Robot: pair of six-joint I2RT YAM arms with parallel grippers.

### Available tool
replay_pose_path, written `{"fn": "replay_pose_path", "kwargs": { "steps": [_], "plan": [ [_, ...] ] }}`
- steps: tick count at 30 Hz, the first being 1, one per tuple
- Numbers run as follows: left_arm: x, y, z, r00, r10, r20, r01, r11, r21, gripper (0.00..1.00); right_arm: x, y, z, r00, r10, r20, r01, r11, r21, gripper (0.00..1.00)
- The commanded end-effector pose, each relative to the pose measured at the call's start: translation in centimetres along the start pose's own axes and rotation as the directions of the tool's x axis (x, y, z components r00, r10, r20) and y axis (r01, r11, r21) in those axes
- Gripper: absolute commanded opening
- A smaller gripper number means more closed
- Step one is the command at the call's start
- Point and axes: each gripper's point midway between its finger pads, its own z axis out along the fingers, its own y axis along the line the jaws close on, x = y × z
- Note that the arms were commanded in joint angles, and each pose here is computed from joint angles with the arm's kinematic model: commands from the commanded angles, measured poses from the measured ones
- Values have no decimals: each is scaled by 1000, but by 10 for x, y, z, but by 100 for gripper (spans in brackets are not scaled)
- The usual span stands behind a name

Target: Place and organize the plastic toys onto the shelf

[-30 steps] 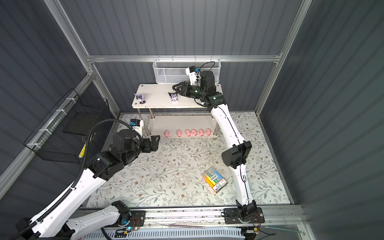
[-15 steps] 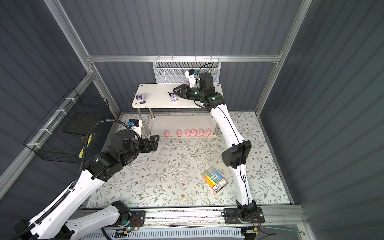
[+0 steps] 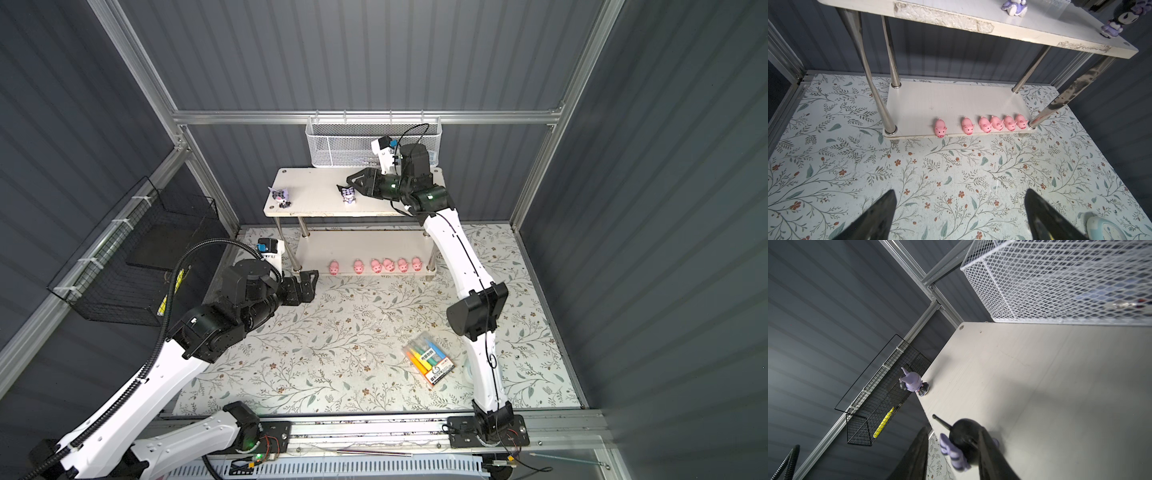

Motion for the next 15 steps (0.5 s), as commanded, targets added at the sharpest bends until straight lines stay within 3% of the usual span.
{"fn": "replay_pose_path", "kwargs": {
  "steps": [1,15],
  "plan": [
    [3,1,-3,1000,-8,-7,8,1000,1,96,-5,14,-7,999,-30,13,30,999,-13,41],
    [4,1,-7,1000,-17,-3,17,1000,10,95,1,20,-11,999,-37,2,37,999,-1,40]
  ]
}}
